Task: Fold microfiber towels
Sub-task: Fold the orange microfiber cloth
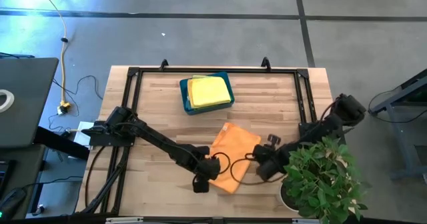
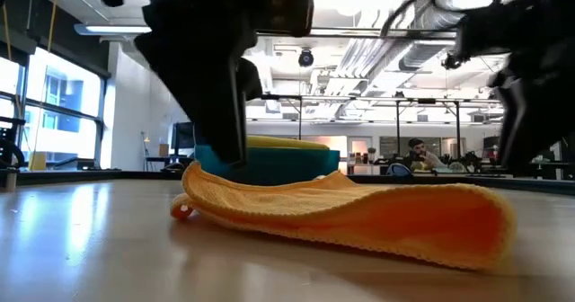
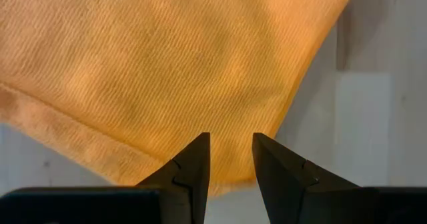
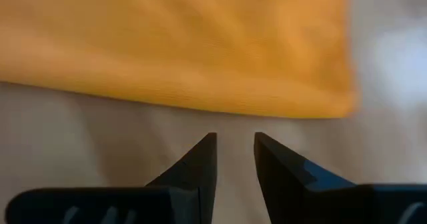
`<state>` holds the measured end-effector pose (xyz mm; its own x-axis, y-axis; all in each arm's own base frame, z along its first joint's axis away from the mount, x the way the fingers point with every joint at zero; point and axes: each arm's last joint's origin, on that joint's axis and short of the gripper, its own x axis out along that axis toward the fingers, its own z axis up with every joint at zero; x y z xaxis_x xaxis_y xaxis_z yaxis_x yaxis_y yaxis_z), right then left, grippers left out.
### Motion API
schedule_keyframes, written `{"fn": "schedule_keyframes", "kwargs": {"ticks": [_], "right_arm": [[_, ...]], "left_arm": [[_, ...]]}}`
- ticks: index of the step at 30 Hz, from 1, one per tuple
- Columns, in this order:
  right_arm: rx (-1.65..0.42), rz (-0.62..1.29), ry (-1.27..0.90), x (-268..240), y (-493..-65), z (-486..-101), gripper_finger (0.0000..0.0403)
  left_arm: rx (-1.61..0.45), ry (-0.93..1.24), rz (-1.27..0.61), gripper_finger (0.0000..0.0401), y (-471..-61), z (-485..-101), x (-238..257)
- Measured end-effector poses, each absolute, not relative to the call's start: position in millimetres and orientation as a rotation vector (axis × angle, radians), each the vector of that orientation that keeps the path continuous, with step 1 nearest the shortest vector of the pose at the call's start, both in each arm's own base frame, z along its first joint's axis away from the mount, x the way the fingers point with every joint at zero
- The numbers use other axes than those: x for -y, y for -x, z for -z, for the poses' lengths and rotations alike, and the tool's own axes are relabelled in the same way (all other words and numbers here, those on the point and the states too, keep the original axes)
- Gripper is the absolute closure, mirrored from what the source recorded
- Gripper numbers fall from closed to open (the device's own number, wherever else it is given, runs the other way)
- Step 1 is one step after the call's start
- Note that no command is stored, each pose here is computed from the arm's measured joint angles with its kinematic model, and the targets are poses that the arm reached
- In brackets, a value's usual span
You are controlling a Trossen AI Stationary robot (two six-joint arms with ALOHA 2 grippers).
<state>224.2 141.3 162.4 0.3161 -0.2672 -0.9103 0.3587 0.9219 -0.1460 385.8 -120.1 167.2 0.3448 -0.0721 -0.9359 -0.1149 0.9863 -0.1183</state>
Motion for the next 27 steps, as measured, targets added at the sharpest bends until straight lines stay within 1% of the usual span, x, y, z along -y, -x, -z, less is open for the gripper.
{"fn": "schedule_keyframes", "kwargs": {"ticks": [6, 8, 12, 13, 15, 17, 20, 24, 27], "right_arm": [[-1.068, 0.311, -0.209, -176.8, -226.7, -151.2, 0.0309], [-1.048, 0.309, -0.206, -181.8, -227.9, -146.1, 0.0309], [-0.985, 0.362, -0.155, -181.1, -231.8, -139.5, 0.0309], [-0.977, 0.349, -0.140, -181.4, -233.4, -139.3, 0.0309], [-0.952, 0.263, -0.101, -186.7, -237.8, -140.9, 0.0309], [-0.909, 0.133, -0.042, -195.7, -242.3, -144.5, 0.0309], [-0.830, -0.023, 0.091, -206.5, -246.7, -150.2, 0.0308], [-0.734, -0.121, 0.168, -214.2, -254.1, -154.2, 0.0295], [-0.702, -0.180, 0.199, -219.9, -260.7, -146.1, 0.0276]], "left_arm": [[-1.280, 0.123, 0.015, 0.0300, -380.8, -165.9, 119.2], [-1.286, 0.116, 0.009, 0.0300, -380.1, -165.7, 118.9], [-1.261, 0.095, -0.016, 0.0300, -381.7, -166.2, 118.2], [-1.262, 0.094, -0.018, 0.0300, -381.7, -165.8, 118.1], [-1.262, 0.073, -0.020, 0.0300, -381.9, -164.6, 117.7], [-1.257, 0.017, -0.020, 0.0300, -381.3, -164.2, 118.7], [-1.247, -0.060, 0.012, 0.0300, -380.1, -164.4, 123.3], [-1.246, -0.084, 0.076, 0.0300, -376.9, -164.5, 134.7], [-1.245, -0.124, 0.117, 0.0300, -373.7, -164.5, 143.4]]}}
